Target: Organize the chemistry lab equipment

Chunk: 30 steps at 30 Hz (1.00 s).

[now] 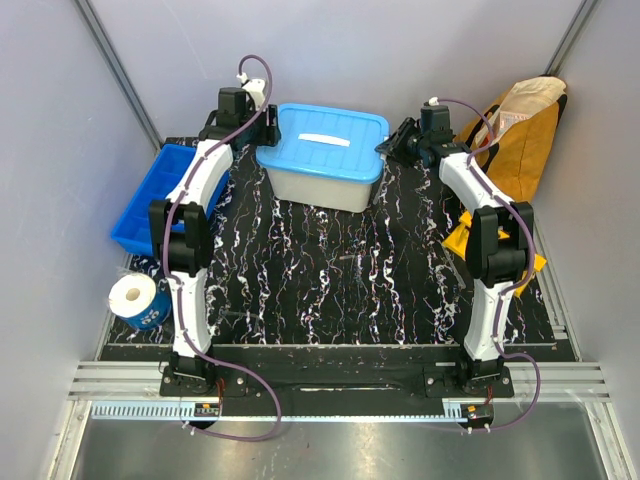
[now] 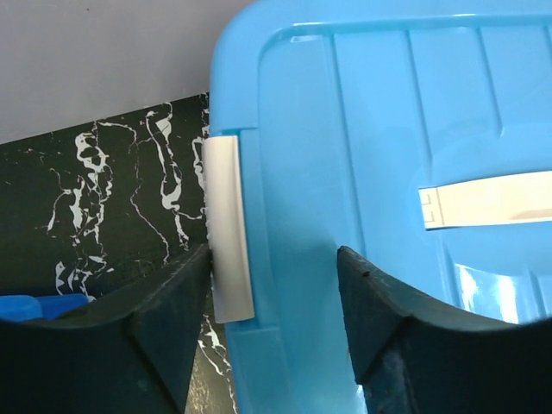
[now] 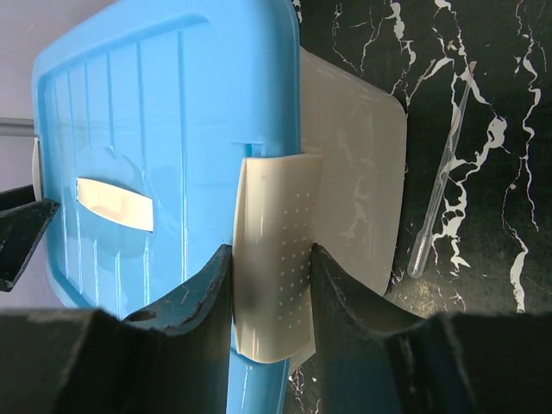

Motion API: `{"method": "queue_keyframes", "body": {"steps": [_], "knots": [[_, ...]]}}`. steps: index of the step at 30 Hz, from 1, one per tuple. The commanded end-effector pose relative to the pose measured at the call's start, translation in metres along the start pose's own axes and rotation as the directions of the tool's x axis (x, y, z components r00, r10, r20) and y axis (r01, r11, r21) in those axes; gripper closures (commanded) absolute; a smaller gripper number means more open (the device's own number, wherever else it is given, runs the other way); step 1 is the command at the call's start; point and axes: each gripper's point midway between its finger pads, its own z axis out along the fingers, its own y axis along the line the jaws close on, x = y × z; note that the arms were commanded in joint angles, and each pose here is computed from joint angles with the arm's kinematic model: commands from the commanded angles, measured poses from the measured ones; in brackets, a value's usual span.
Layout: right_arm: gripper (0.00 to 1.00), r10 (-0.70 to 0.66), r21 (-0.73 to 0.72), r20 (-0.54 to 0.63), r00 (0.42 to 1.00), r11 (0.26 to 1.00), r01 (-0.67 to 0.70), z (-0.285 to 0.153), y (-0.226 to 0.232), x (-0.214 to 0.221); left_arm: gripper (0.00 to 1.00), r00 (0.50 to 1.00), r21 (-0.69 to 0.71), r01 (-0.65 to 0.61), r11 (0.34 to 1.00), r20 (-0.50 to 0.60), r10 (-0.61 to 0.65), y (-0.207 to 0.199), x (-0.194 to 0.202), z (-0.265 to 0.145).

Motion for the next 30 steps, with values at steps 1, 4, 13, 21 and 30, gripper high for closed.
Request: {"method": "queue_keyframes", "body": {"steps": [1,4,13,21,30], "knots": [[0.70,0.018,0.015,-0.012,1.000,1.000,-0.017,0.015,0.002,0.010,0.32,0.999,0.054,0.027,0.998,0.034,-0.029,-0.034,-0.034,-0.024],[0.58,0.020,0.029,0.015,1.000,0.999,-0.020,0.011,0.004,0.003,0.23,0.997,0.033,0.042,0.999,0.057,-0.043,-0.031,-0.049,-0.036],[0.31,-0.055,-0.012,0.099,0.994,0.998,0.056,-0.029,0.036,-0.042,0.13,0.996,-0.018,0.063,0.998,0.068,-0.062,-0.030,-0.068,-0.091],[0.29,-0.165,0.028,0.115,0.980,0.986,0.163,-0.092,0.044,-0.038,0.16,0.987,0.084,0.161,0.983,0.012,-0.163,-0.066,-0.040,-0.159],[0.40,-0.202,0.109,-0.048,0.978,0.972,0.206,-0.145,-0.007,0.053,0.20,0.971,0.149,0.217,0.965,-0.135,-0.198,-0.103,0.060,-0.220]]}}
